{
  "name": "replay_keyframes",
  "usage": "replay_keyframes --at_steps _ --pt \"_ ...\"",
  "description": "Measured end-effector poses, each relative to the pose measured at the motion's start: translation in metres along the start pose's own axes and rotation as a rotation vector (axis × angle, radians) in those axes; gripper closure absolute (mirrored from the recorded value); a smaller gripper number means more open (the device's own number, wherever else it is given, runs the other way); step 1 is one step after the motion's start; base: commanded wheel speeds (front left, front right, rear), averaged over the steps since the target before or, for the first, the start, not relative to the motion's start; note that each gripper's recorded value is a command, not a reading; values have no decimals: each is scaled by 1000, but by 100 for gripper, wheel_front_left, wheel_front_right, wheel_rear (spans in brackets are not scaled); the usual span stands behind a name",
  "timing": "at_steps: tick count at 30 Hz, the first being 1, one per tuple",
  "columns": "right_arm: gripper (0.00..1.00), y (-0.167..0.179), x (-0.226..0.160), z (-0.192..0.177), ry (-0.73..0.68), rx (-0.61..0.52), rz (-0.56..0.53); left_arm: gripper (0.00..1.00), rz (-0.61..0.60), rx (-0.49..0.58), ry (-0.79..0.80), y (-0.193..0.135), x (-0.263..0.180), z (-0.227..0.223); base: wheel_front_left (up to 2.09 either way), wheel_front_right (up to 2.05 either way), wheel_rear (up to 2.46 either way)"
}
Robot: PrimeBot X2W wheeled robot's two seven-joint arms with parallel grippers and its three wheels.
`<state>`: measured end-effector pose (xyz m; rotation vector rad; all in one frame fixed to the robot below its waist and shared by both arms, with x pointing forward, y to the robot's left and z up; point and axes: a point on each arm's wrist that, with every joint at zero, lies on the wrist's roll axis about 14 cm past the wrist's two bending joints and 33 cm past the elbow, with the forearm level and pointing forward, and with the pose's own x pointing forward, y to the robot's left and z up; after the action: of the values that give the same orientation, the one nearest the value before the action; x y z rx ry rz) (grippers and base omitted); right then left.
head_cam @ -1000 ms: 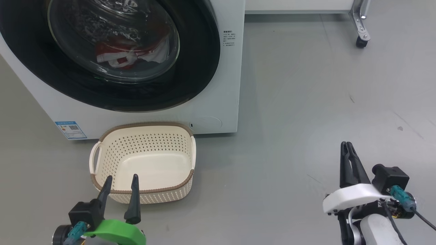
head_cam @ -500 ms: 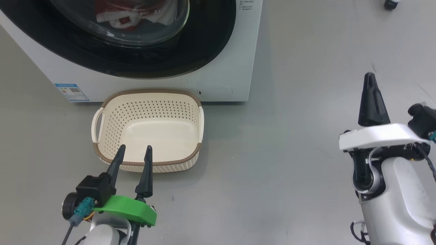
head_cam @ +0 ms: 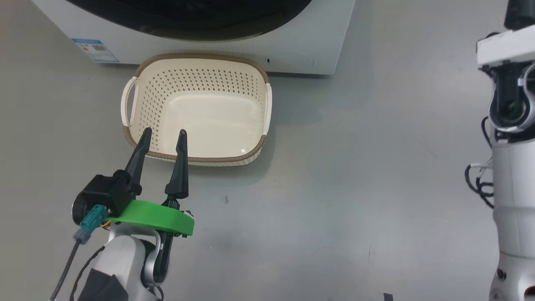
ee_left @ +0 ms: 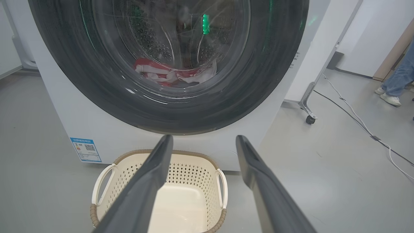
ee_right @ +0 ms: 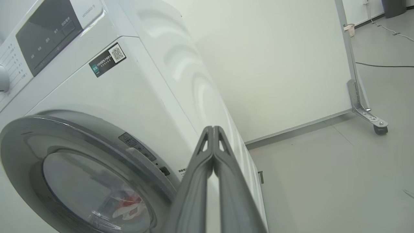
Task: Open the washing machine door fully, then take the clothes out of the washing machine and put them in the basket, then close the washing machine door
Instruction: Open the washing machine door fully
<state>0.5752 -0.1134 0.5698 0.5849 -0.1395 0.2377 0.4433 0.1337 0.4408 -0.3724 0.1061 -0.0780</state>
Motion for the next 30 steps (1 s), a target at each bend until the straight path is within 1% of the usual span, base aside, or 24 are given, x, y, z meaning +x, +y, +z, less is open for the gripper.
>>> replay_keyframes --at_steps 3,5,11,15,18,24,27,30 --pt "100 1 21 1 0 -9 23 0 18 -4 10 8 5 -5 0 0 0" --pt "100 5 34 -4 6 15 41 0 27 0 19 12 8 -9 0 0 0" --pt "100 12 64 -30 57 207 60 0 43 2 33 23 17 -15 0 0 0" --pt "100 11 78 -49 105 420 41 0 70 -1 37 33 18 -16 0 0 0" --pt "100 15 87 -59 142 526 39 0 96 -25 40 41 16 -17 0 0 0" --pt "100 24 104 -70 207 658 41 0 116 -18 42 48 14 -16 0 0 0" --pt "100 34 109 -78 258 703 61 0 132 -15 43 53 12 -16 0 0 0" --pt "100 38 111 -89 322 746 53 0 138 -17 50 55 10 -18 0 0 0"
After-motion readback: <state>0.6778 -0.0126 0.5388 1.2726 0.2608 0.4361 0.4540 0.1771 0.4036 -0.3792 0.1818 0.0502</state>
